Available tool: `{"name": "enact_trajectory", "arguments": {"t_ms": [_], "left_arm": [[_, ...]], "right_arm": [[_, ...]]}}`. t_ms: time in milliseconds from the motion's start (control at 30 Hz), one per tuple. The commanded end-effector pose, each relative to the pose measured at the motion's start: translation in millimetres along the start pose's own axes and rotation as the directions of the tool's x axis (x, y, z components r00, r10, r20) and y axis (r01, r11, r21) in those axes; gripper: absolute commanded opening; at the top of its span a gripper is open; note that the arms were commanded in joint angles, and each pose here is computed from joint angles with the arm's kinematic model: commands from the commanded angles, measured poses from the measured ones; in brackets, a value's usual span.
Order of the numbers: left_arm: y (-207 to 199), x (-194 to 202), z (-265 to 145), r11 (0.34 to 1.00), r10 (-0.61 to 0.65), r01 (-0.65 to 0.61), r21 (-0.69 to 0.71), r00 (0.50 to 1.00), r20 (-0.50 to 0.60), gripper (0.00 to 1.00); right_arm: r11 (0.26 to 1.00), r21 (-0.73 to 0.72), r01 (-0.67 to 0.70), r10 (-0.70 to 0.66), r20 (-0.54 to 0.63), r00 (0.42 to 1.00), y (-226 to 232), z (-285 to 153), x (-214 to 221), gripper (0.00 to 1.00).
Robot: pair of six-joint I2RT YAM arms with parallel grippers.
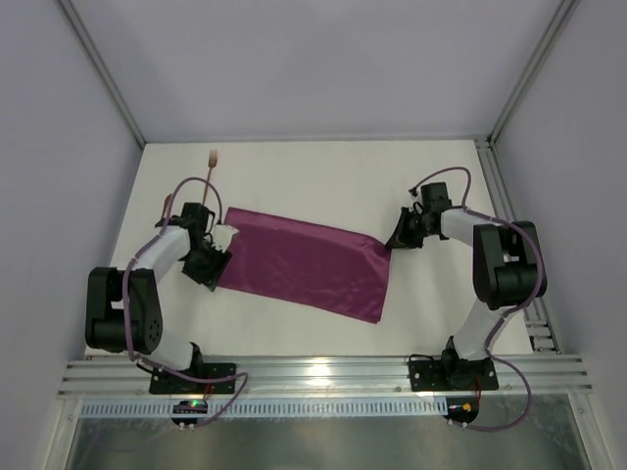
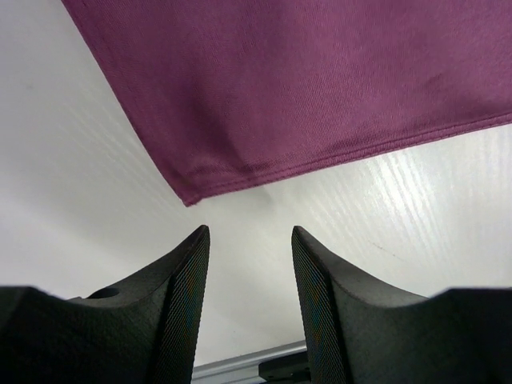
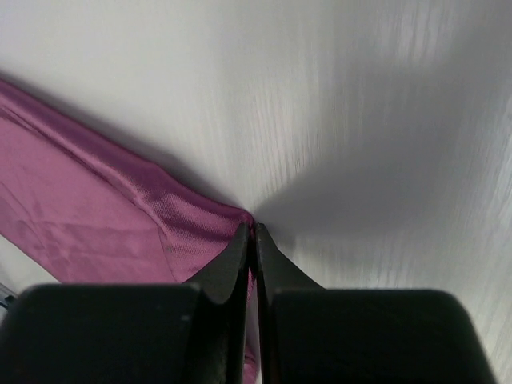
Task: Fold the napkin into a case and place the utensils inside
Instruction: Fold and flatten the napkin at the center of the board.
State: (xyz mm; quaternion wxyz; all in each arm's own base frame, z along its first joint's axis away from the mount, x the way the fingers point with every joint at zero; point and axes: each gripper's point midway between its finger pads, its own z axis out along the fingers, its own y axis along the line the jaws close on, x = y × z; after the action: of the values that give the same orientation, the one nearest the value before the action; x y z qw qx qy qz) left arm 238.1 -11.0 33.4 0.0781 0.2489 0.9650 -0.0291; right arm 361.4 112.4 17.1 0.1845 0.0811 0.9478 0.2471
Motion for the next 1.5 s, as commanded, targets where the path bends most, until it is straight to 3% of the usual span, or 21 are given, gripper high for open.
{"name": "enact_trajectory", "arguments": {"t_ms": [0, 100, 233, 400, 533, 633, 700, 733, 767, 867, 900, 1033, 1167, 1233, 1267, 1333, 1367, 1467], "left_arm": [[1, 24, 1, 0.999, 0.021, -0.023, -0.022, 0.997, -0.069, 0.48], [9, 29, 14, 0.998, 0.017, -0.022, -0.056, 0.995, -0.100, 0.48], [25, 8, 22, 0.993, -0.005, -0.002, -0.114, 0.998, -0.061, 0.48], [45, -45, 25, 0.990, -0.030, 0.036, -0.135, 0.999, 0.041, 0.47], [51, -72, 40, 0.991, -0.013, 0.016, -0.136, 1.000, 0.020, 0.45], [55, -88, 53, 0.989, 0.008, -0.008, -0.149, 1.000, -0.003, 0.45], [57, -96, 63, 0.989, 0.012, -0.014, -0.150, 1.000, -0.013, 0.44], [61, -112, 61, 0.986, 0.017, -0.014, -0.164, 1.000, 0.015, 0.43], [62, -119, 61, 0.986, 0.017, -0.012, -0.168, 0.999, 0.028, 0.43], [62, -148, 64, 0.984, 0.055, -0.043, -0.175, 0.996, 0.064, 0.43], [56, -155, 70, 0.983, 0.078, -0.067, -0.169, 0.995, 0.058, 0.42], [44, -197, 71, 0.978, 0.149, -0.131, -0.162, 0.984, 0.102, 0.43], [33, -255, 60, 0.967, 0.221, -0.189, -0.172, 0.958, 0.186, 0.44], [28, -265, 67, 0.969, 0.218, -0.191, -0.157, 0.960, 0.178, 0.44], [31, -284, 57, 0.968, 0.217, -0.182, -0.172, 0.952, 0.216, 0.44], [31, -292, 58, 0.971, 0.205, -0.170, -0.169, 0.953, 0.222, 0.44], [31, -295, 63, 0.971, 0.205, -0.170, -0.169, 0.953, 0.222, 0.44], [30, -307, 59, 0.969, 0.213, -0.170, -0.179, 0.943, 0.256, 0.49]], "right_arm": [[0.997, 0.043, -0.062, 0.060, 0.033, 0.998, -6, -10, 16, 0.04], [0.989, 0.103, -0.108, 0.099, 0.083, 0.992, -18, -21, 32, 0.04], [0.984, 0.123, -0.131, 0.114, 0.135, 0.984, -13, -37, 68, 0.04], [0.980, 0.147, -0.133, 0.123, 0.074, 0.990, 0, -33, 149, 0.04], [0.981, 0.115, -0.155, 0.151, 0.041, 0.988, 8, -39, 183, 0.04], [0.990, 0.076, -0.117, 0.117, 0.006, 0.993, 23, -50, 198, 0.08], [0.991, 0.095, -0.097, 0.100, -0.022, 0.995, 23, -61, 205, 0.19], [0.994, 0.087, -0.067, 0.069, -0.014, 0.998, 29, -68, 199, 0.25], [0.995, 0.089, -0.053, 0.053, -0.005, 0.999, 32, -74, 195, 0.41], [0.993, 0.114, 0.038, -0.045, 0.063, 0.997, 44, -102, 166, 0.63], [0.992, 0.106, 0.065, -0.075, 0.091, 0.993, 53, -108, 154, 0.65], [0.983, 0.077, 0.168, -0.180, 0.183, 0.967, 93, -112, 81, 0.67], [0.988, -0.061, 0.141, -0.122, 0.249, 0.961, 124, -81, 1, 0.67], [0.987, -0.080, 0.143, -0.111, 0.312, 0.944, 148, -77, -45, 0.66], [0.994, -0.030, 0.108, -0.097, 0.256, 0.962, 136, -44, -51, 0.65], [0.993, -0.070, 0.091, -0.067, 0.287, 0.955, 163, -37, -93, 0.63], [0.999, -0.033, 0.038, -0.029, 0.219, 0.975, 147, -1, -92, 0.61], [0.993, -0.077, -0.084, 0.098, 0.200, 0.975, 147, 29, -124, 0.52]]}}
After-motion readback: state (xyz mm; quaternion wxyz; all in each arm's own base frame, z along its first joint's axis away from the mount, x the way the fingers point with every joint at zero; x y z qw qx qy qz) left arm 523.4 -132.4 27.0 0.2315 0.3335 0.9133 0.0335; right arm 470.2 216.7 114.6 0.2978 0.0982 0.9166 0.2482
